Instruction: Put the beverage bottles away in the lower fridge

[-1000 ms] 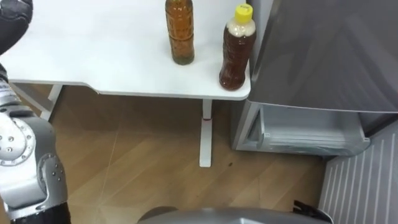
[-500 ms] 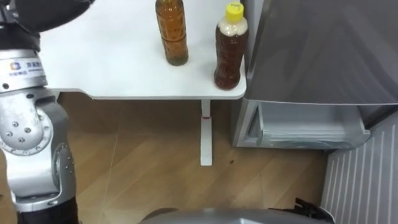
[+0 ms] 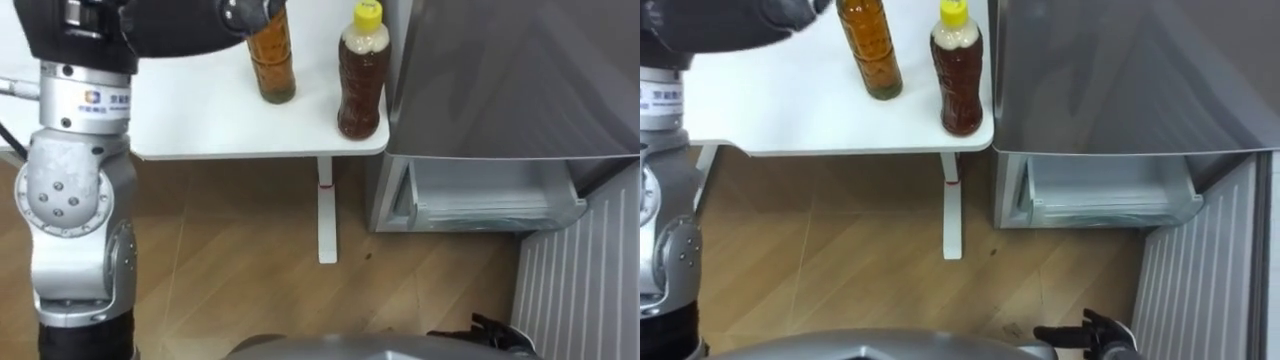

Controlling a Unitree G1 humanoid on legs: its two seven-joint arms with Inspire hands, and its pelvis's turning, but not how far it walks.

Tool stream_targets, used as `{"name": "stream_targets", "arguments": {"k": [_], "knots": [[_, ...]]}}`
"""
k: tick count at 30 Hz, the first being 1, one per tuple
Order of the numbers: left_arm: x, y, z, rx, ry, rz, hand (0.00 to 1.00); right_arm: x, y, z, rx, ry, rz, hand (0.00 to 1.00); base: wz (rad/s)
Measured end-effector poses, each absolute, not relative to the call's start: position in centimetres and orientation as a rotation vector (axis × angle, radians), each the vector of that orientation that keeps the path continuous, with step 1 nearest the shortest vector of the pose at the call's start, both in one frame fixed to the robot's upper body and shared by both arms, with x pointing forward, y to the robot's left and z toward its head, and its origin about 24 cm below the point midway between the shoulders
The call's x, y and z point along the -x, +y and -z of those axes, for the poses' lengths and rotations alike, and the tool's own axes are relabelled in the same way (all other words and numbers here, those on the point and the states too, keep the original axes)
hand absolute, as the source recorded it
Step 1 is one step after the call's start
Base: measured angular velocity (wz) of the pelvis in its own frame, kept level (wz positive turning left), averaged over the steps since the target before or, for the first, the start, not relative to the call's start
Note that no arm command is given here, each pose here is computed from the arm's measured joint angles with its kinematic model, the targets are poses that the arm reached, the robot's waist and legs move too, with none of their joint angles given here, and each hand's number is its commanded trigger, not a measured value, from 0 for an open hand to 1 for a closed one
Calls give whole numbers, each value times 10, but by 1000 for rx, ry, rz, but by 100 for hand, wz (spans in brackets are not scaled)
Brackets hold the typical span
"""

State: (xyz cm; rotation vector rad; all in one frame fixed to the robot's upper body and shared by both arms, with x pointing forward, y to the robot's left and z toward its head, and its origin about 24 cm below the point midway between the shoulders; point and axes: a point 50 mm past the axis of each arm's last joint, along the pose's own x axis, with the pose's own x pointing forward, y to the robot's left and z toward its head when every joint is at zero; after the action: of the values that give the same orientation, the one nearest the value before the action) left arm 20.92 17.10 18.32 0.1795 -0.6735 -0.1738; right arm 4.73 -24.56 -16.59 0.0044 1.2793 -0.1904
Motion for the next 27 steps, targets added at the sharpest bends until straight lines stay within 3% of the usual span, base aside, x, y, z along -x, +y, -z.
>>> {"name": "stream_targets", "arguments": {"k": [27], "knots": [[-219,149,-156,-194,-463,436,0,-51,-251,165,-18,1307,210,0,0]]}}
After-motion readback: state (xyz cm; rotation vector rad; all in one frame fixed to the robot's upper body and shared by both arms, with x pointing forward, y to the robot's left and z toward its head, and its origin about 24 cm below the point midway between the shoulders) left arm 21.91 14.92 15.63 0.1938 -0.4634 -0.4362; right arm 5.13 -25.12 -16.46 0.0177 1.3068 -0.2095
